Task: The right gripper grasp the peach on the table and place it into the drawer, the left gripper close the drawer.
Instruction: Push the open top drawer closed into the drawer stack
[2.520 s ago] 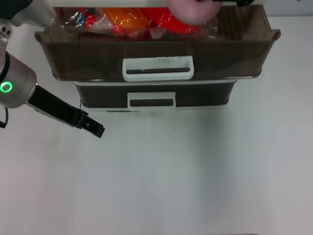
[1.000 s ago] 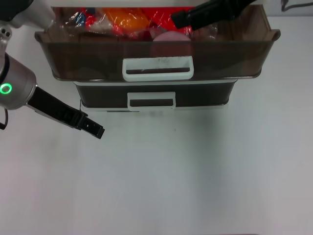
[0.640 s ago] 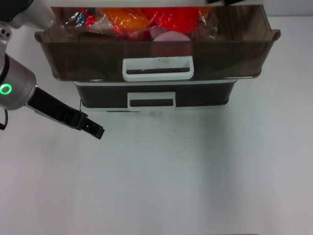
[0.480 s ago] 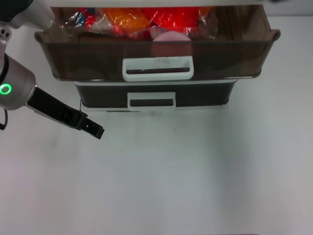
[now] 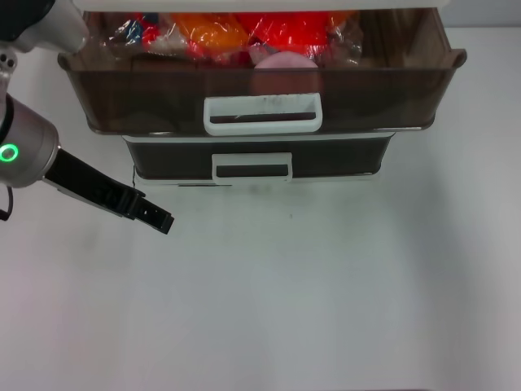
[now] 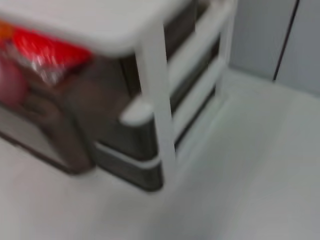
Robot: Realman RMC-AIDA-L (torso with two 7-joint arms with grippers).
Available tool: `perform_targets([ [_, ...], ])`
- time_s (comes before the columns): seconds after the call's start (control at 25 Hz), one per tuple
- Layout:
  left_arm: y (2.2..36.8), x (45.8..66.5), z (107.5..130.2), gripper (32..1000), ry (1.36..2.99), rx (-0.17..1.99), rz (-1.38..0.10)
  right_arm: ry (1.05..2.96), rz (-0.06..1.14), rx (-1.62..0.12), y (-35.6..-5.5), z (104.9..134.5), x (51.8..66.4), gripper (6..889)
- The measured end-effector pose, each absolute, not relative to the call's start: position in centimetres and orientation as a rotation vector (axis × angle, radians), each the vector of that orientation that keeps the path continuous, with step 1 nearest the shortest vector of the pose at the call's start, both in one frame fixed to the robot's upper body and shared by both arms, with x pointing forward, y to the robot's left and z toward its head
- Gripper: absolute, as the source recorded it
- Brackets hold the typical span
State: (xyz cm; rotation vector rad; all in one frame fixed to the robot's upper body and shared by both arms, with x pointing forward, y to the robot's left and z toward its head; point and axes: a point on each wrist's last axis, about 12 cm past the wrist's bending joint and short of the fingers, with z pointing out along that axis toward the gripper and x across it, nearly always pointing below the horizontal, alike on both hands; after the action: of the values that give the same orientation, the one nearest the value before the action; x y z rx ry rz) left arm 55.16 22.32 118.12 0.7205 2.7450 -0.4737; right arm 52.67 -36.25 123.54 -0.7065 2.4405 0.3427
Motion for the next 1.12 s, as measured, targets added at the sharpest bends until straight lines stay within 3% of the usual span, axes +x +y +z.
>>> perform_targets([
  [0.2,22.3,55.1,118.2,815,2.745,0.719,-0.482,2.579,0.411,-0.738,-35.6,117.7,54.4,775],
  [0.4,22.3,54.8,118.4,815,2.754,0.738,-0.481,2.638,0.414,-0.796,-34.0,113.9,55.6,774],
  [0.76,22.3,51.9,121.5,815,2.661,0.850,-0.478,2.642,0.416,-0.822,-33.3,113.1,56.0,775],
  [1.12,18.2,50.1,124.5,815,2.483,1.154,-0.608,2.610,0.442,-0.867,-31.7,113.0,56.8,767],
])
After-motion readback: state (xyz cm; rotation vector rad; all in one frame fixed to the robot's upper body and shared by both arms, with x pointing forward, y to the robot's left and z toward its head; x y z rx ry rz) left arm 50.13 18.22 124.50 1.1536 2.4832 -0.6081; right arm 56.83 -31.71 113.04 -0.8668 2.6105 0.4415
